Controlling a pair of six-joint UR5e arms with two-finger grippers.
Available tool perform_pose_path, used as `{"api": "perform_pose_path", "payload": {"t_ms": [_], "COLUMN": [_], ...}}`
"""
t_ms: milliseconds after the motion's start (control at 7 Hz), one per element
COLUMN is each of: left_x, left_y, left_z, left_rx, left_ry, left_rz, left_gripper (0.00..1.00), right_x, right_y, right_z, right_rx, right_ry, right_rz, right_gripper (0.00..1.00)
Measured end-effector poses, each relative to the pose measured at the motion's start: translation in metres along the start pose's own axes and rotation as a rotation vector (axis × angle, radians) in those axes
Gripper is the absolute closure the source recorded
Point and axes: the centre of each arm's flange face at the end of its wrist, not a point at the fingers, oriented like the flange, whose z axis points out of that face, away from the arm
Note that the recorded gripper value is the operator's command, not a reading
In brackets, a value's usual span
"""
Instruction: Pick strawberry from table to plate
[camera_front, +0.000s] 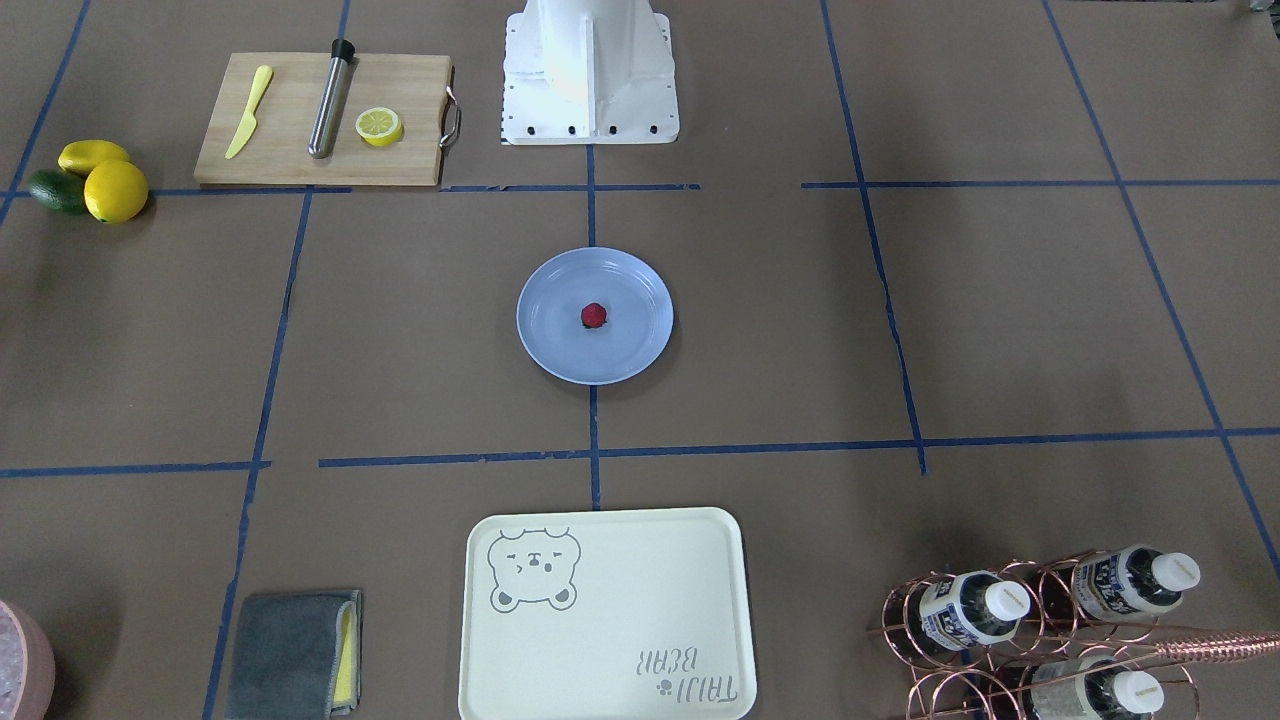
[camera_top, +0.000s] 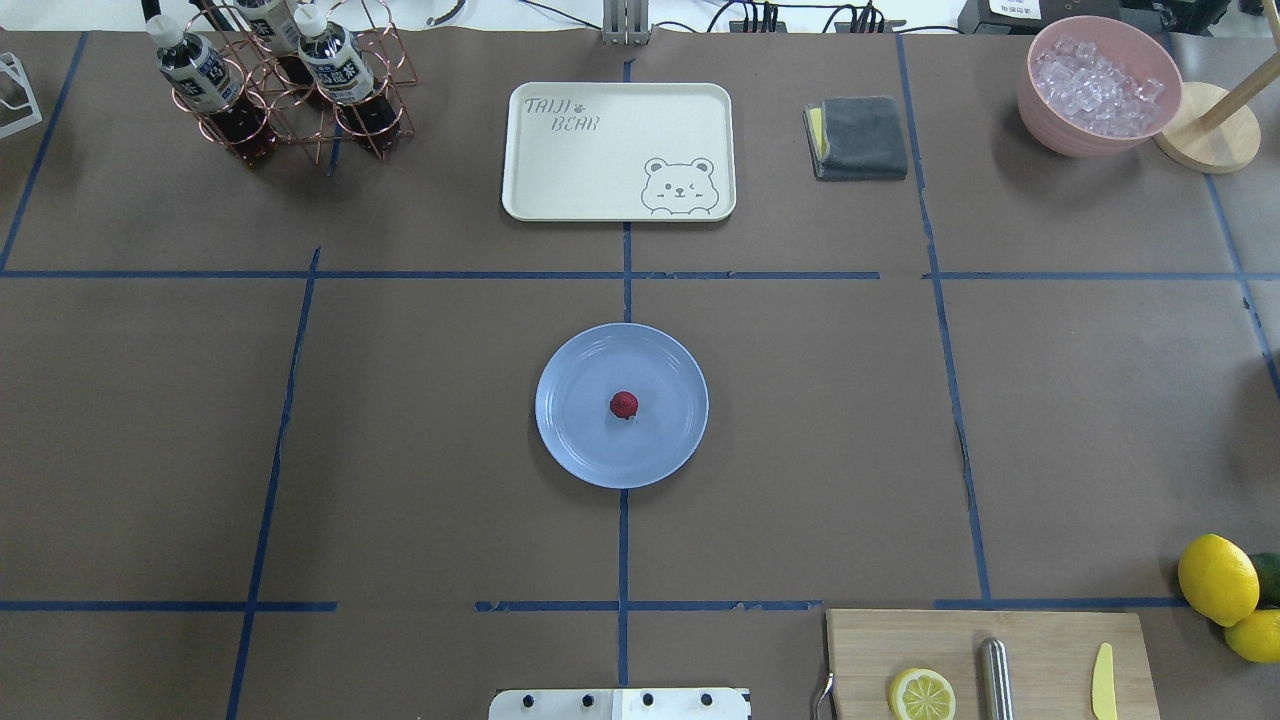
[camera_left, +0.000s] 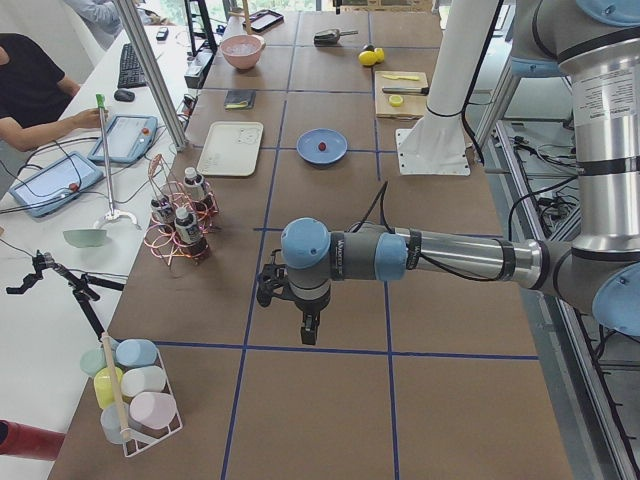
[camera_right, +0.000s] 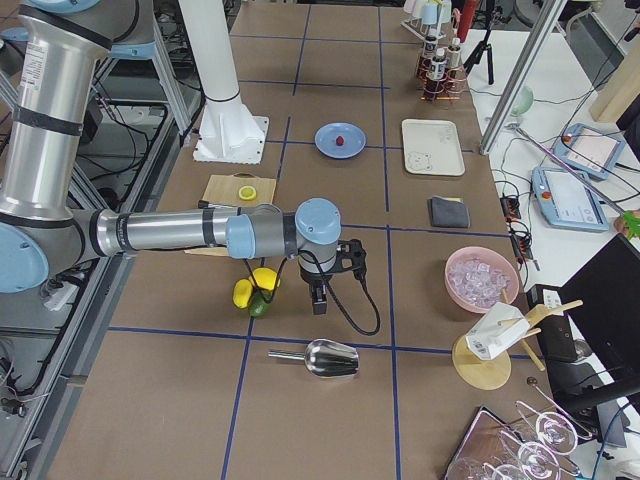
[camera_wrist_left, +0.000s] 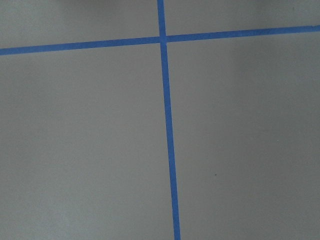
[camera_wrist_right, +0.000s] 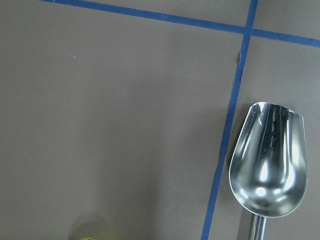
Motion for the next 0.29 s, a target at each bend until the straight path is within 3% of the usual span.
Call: {"api": "perform_pose_path", "payload": {"t_ms": [286], "left_x": [-0.0013], "left_y": [0.0168], "left_z": [0.0039], "left_rx": [0.020], "left_ry": [-0.001], "left_rz": [0.023], "left_gripper": [0.00], "right_x": [-0.0005], "right_y": [-0.0005], "right_z": [-0.0007], "right_rx": [0.002], "right_ry": [0.000], "right_rz": [-0.001], "right_gripper": [0.00]}}
